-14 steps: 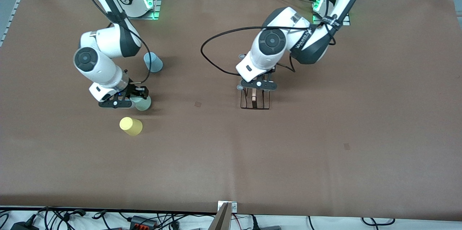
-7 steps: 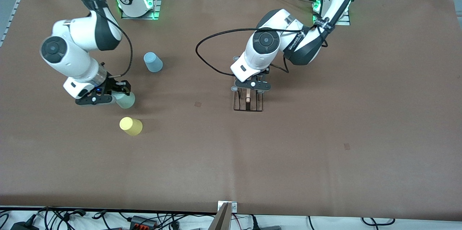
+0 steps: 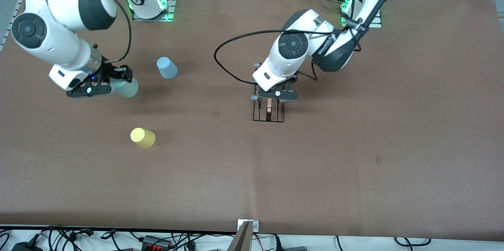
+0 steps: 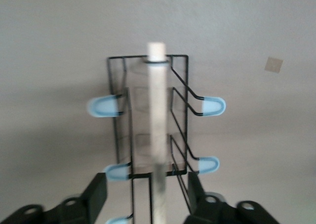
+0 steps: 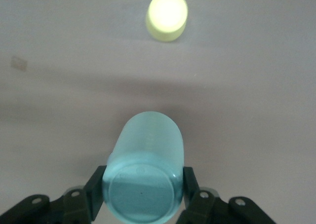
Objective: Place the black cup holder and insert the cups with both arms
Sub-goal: 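Carry the rack to mid-table with the left gripper while the right gripper lifts the cup, then lower the teal cup onto a rack peg while the left gripper withdraws, then move the right gripper to the yellow cup and grasp it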
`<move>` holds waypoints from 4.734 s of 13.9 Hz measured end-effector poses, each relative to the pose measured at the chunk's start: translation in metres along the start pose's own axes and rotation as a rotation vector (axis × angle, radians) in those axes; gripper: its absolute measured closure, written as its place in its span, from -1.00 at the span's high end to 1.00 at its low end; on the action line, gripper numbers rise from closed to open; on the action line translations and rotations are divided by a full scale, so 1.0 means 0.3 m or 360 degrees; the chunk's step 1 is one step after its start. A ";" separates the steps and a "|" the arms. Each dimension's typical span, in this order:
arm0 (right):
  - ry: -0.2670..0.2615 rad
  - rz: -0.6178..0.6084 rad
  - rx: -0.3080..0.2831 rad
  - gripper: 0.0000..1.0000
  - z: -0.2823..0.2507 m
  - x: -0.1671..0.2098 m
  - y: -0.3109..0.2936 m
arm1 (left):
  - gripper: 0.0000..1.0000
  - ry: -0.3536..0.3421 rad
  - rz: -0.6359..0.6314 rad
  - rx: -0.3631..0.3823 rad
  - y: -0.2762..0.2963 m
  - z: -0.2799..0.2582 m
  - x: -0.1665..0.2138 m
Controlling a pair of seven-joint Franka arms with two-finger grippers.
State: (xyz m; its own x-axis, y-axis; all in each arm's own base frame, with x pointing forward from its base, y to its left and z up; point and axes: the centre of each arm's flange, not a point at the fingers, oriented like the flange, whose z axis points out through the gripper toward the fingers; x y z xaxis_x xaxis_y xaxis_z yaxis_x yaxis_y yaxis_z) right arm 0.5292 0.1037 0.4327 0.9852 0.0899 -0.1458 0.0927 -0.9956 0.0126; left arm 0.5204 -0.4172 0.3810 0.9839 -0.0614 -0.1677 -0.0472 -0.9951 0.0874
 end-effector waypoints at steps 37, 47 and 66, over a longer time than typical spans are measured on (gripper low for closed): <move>0.0223 0.0730 0.0282 0.41 0.305 -0.263 -1.427 | 1.00 0.0150 -0.0022 0.0073 -1.289 -0.781 -0.118; 0.0228 0.0504 0.0019 1.00 0.089 0.005 -0.940 | 1.00 0.0069 0.0001 0.0069 -1.284 -0.749 -0.124; 0.0404 0.0097 0.0140 1.00 0.545 0.494 0.137 | 1.00 0.0007 -0.0001 0.0066 -1.292 -0.728 -0.133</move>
State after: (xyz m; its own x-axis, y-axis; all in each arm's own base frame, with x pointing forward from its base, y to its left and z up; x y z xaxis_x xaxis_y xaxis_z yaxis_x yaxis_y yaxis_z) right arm 0.6555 0.0718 0.2499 0.9942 0.0225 0.1051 0.0303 -0.9968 -0.0737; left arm 0.5370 -0.0120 0.5683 0.9847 -0.0603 -0.1635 -0.0534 -0.9975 0.0467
